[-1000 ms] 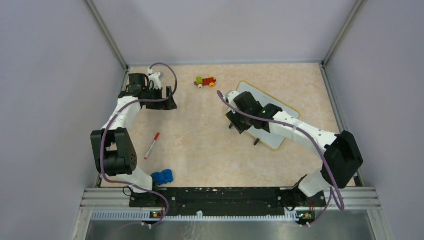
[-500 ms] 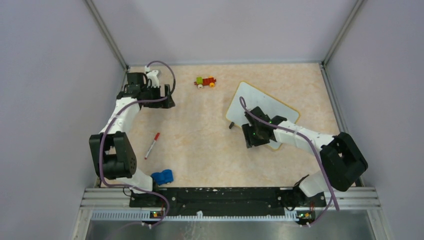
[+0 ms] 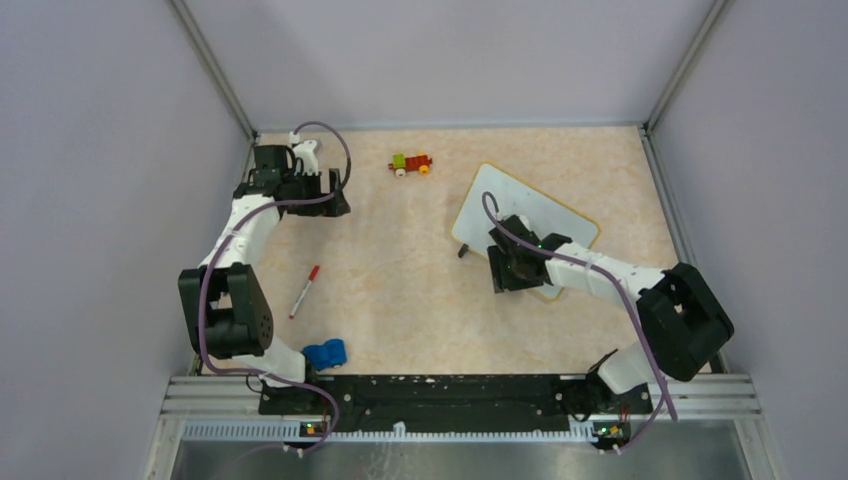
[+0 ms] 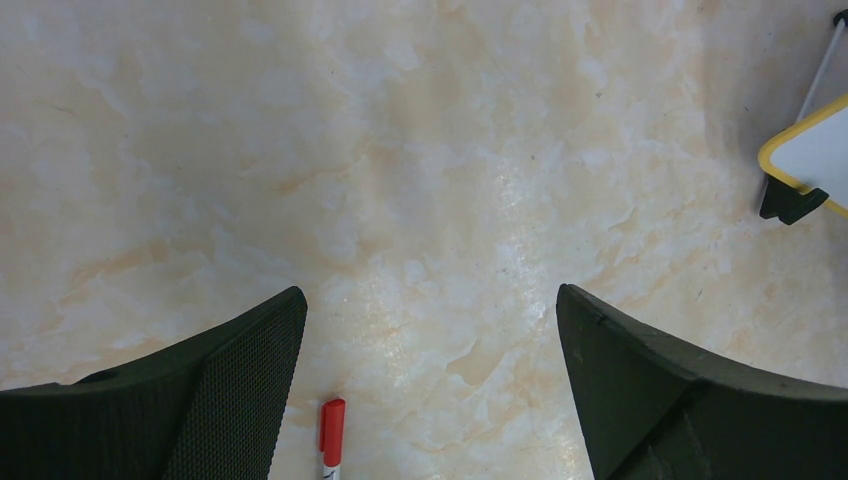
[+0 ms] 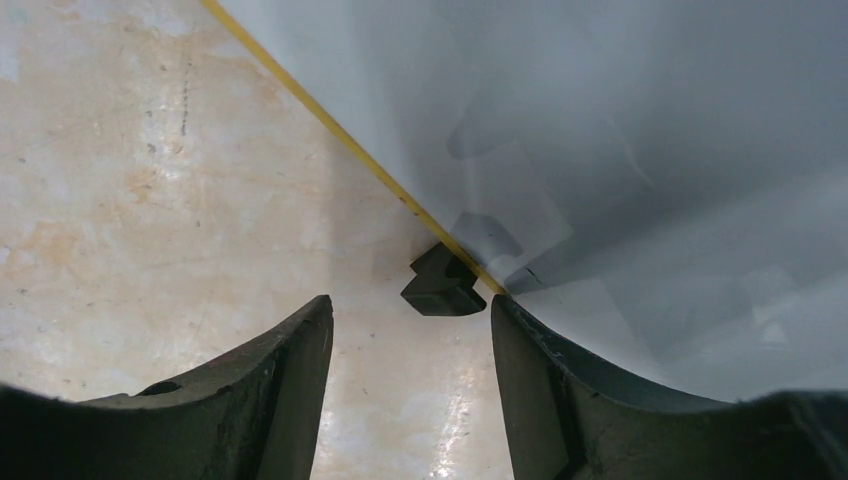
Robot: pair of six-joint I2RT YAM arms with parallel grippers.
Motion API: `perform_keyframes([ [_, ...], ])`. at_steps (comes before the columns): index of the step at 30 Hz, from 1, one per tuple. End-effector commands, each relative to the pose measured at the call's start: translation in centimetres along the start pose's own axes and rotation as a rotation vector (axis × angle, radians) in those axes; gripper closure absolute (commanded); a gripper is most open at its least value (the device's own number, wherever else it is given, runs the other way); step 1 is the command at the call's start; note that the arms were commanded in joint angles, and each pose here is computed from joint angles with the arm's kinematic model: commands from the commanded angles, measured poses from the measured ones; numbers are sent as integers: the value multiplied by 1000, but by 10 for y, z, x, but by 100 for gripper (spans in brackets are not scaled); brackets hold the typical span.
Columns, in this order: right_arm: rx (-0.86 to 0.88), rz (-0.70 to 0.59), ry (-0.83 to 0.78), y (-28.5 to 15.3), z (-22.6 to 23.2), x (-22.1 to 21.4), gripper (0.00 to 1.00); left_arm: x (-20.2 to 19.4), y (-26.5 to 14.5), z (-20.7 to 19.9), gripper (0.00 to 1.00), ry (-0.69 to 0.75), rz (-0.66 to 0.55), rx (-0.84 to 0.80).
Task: Write a sentence on the whiteboard
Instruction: Adjust the whiteboard at the center of the board.
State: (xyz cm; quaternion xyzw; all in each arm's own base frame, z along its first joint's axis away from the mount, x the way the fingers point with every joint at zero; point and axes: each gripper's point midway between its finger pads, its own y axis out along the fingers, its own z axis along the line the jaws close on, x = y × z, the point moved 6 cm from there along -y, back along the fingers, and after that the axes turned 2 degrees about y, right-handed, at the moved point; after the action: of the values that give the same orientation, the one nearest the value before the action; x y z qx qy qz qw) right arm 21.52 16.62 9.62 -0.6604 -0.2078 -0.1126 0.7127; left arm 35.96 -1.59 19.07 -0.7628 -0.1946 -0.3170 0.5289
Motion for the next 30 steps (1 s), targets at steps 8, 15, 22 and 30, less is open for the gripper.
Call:
perform_keyframes([
  [8, -124, -82, 33, 10, -14, 18, 55, 14, -6, -3, 1, 20, -69, -11],
  [15, -175, -93, 35, 13, -28, 27, 65, 13, -5, -3, 1, 22, -68, -19],
  [22, -226, -129, -5, 15, -42, 34, 74, 14, -4, -4, 1, 22, -67, -27],
  [30, -244, -236, -3, 23, -58, 51, 59, 13, -4, -4, 1, 24, -65, -29],
])
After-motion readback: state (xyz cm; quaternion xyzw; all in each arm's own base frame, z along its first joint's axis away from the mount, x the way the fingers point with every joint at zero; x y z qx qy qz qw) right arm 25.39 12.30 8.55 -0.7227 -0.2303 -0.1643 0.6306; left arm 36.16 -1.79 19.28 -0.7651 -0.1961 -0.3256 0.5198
